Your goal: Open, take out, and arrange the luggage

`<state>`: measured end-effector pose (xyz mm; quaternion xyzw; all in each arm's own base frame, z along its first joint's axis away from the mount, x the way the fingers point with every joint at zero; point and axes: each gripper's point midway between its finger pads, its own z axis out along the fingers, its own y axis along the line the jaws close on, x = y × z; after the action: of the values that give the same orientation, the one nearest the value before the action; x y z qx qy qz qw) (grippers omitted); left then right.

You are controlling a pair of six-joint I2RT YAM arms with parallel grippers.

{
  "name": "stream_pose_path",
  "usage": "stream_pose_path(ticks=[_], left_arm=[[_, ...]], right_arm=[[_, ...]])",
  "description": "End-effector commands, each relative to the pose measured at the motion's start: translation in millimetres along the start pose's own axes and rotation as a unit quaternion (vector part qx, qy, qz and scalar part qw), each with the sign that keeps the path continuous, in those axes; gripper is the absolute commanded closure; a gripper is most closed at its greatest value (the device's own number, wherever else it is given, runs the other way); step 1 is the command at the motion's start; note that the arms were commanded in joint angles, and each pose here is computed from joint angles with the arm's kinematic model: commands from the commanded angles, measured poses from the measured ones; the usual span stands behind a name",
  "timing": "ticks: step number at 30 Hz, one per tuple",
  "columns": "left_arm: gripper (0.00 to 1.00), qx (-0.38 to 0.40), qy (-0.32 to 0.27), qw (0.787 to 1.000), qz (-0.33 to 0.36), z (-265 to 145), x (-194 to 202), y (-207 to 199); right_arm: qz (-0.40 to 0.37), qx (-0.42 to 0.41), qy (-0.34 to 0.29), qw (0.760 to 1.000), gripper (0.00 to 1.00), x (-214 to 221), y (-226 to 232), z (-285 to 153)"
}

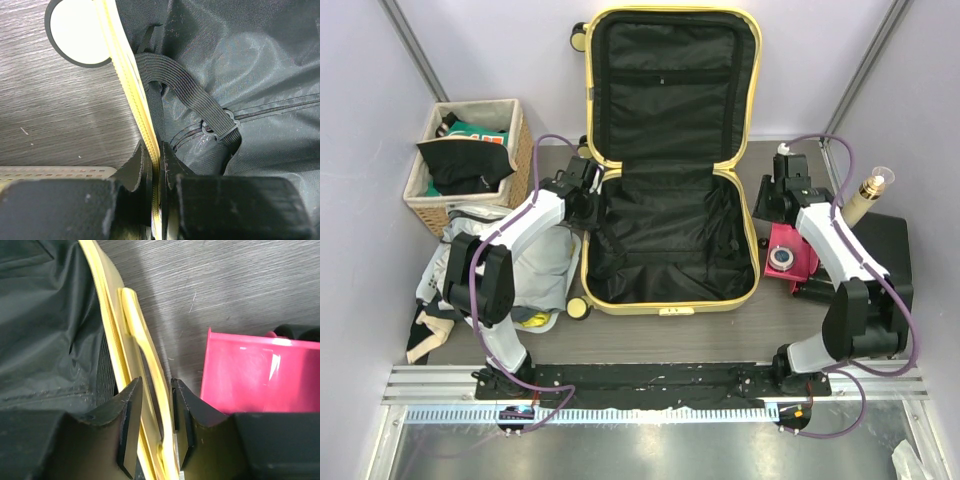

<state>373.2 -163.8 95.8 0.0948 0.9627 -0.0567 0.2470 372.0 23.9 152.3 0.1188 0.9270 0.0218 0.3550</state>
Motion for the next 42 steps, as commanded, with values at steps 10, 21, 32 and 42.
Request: stream_pose_path(ticks=[10,21,32,42], left_arm=[[1.0,0.075,0.063,0.993,0.066,0,37,-38],[1.0,0.074,0.057,0.994,0.064,-5,35,-38],[1.0,0.074,0.045,0.994,0.068,-12,30,-37],[1.0,0.074,0.045,0.994,0.07,-14,31,-37]], right_arm=[[-0.007,0.12,0.043,0.992,0.6,-2,-33,41],[-0.053,0.224,0.05,0.972,0.59,-7,-62,27],[-0.099,0.282,0.089,0.95,0.59,14,-89,20],[-0.13,0.341,0.089,0.927,0.58,12,-112,3]])
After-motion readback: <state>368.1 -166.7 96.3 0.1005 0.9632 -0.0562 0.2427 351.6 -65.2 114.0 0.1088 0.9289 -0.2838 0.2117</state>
